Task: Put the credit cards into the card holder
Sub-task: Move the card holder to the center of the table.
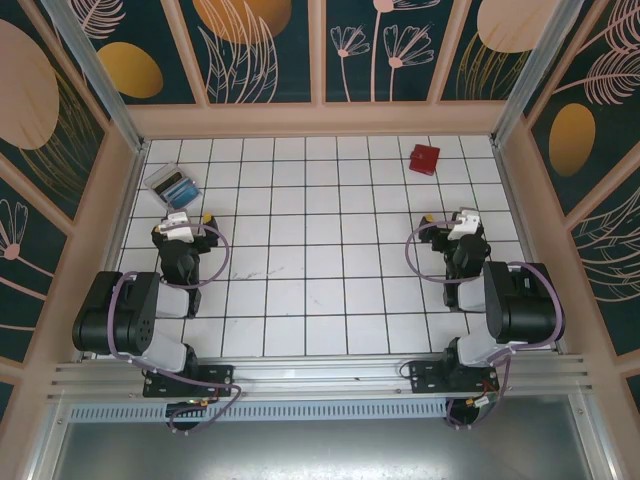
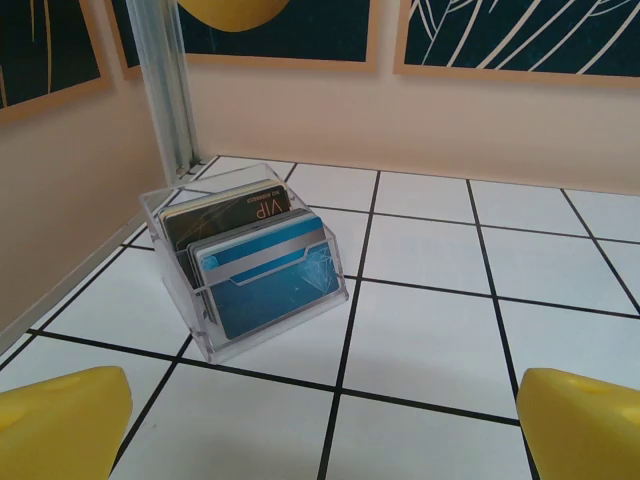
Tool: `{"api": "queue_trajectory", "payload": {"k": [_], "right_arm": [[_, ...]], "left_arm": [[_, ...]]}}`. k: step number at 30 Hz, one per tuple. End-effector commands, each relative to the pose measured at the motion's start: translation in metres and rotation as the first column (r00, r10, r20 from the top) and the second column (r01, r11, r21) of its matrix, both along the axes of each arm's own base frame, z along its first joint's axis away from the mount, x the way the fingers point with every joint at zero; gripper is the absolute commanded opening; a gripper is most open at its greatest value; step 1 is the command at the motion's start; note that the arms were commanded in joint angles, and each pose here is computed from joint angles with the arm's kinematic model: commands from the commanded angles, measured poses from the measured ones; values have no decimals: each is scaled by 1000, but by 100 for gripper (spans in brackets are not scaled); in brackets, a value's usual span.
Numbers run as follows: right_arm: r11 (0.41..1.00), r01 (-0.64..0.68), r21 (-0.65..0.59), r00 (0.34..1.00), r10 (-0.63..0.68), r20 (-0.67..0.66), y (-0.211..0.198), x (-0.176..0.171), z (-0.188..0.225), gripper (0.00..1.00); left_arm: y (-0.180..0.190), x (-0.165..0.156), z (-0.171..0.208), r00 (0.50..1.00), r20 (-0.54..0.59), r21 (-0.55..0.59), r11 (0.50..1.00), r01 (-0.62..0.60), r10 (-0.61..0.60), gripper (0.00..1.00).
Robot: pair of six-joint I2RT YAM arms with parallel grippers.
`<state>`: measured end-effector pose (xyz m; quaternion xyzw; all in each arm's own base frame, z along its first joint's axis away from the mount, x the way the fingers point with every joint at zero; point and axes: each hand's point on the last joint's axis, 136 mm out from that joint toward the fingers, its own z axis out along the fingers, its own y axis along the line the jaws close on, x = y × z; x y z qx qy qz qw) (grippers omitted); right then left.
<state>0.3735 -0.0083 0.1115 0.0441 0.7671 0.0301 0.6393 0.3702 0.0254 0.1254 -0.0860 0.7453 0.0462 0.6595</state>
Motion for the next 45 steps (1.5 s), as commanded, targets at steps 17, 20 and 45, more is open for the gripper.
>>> {"api": "queue_trajectory", "payload": {"k": [17,20,45], "right_arm": [[1000,-10,9,1000,10,29,0,5,9,99],[1000,-12,10,1000,11,28,1,5,8,99],[875,378,303,903,-276,-331,-56,86,78,95]], "left_arm": [[1,3,11,999,43,-14,1000,1,0,99],[1,3,11,999,45,-15,1000,1,0,99],[11,-2,99,991,82,-284,956,-77,104,99]]}}
